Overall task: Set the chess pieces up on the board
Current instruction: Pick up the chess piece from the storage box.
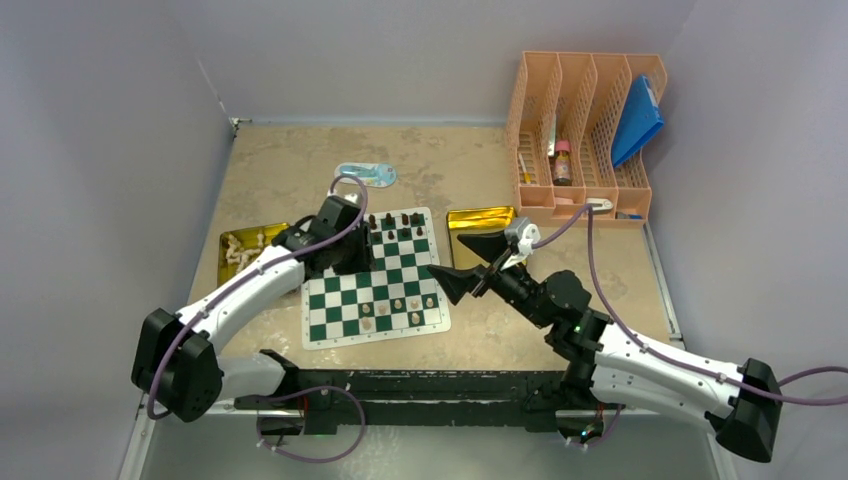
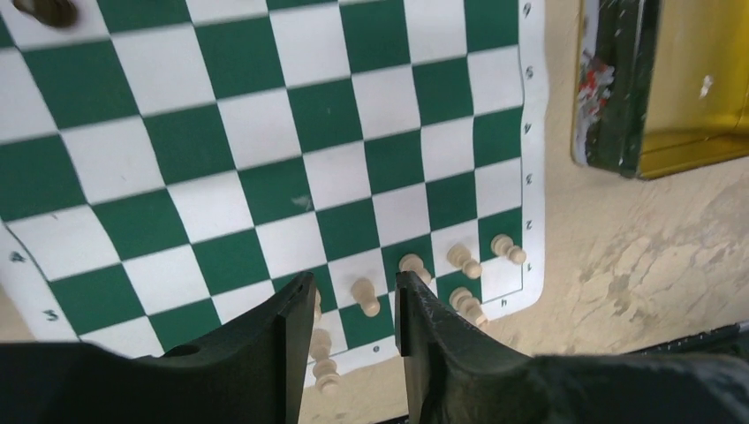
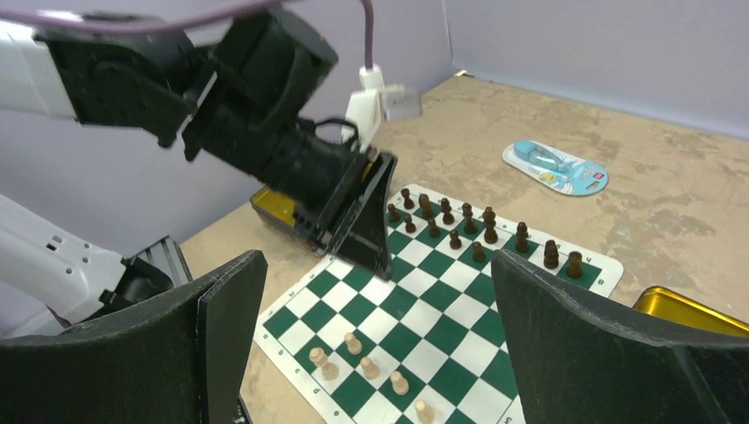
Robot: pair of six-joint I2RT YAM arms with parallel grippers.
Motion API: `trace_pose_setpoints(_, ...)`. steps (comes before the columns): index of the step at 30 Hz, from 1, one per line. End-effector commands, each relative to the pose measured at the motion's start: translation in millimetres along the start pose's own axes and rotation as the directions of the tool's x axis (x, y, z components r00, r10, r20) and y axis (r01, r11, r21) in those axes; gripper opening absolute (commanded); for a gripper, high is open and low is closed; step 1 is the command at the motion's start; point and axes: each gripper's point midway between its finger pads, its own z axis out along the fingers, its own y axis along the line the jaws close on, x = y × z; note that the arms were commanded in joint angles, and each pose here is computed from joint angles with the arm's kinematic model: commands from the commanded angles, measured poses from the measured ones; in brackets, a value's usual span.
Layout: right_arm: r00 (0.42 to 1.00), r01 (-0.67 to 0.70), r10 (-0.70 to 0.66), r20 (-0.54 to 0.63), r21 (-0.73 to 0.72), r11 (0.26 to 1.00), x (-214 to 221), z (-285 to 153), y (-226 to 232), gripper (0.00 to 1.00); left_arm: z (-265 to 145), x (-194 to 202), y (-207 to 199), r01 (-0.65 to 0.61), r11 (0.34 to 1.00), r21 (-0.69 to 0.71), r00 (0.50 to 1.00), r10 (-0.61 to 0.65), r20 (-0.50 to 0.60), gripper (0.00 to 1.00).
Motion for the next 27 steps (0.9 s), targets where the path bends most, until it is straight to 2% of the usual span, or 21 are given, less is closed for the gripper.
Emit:
trace_pose_setpoints(1, 0.998, -0.005, 0.005, 0.063, -0.003, 1.0, -23.4, 7.2, 4.6, 0.99, -10.5, -45.8, 5.4, -0.062, 0.995, -0.079, 0.992, 0.07, 0.107, 0.39)
trace_pose_setpoints(8, 0.998, -0.061, 0.059, 0.035, 0.076, 0.995, -20.8, 18.3, -5.0, 0.99, -27.8, -108.5, 56.6, 0.022, 0.996, -0.087, 0.979, -0.004, 0.203, 0.39)
trace_pose_setpoints(12, 0.993, -0.103, 0.098, 0.062, 0.092, 0.99, -23.7, 14.5, -7.7, 0.99, -45.9, -135.0, 95.4, 0.078, 0.991, -0.112, 0.963, -0.046, 0.267, 0.4)
trace_pose_setpoints(21, 0.994, -0.084, 0.076, 0.083, 0.107, 0.991, -36.8, 6.9, -9.7, 0.99, -61.3, -166.4, 194.9, 0.256, 0.956, -0.143, 0.907, -0.186, 0.378, 0.37)
trace_pose_setpoints(24, 0.991, -0.086, 0.074, 0.108, 0.116, 0.99, -44.9, 2.0, -11.2, 0.99, -49.8, -163.2, 221.8, 0.279, 0.937, -0.211, 0.912, -0.19, 0.363, 0.35)
trace_pose_setpoints(27, 0.991, -0.079, 0.062, 0.122, 0.136, 0.988, -45.7, -0.5, -16.0, 0.99, -37.8, -153.9, 239.3, 0.304, 0.922, -0.241, 0.917, -0.215, 0.337, 0.29)
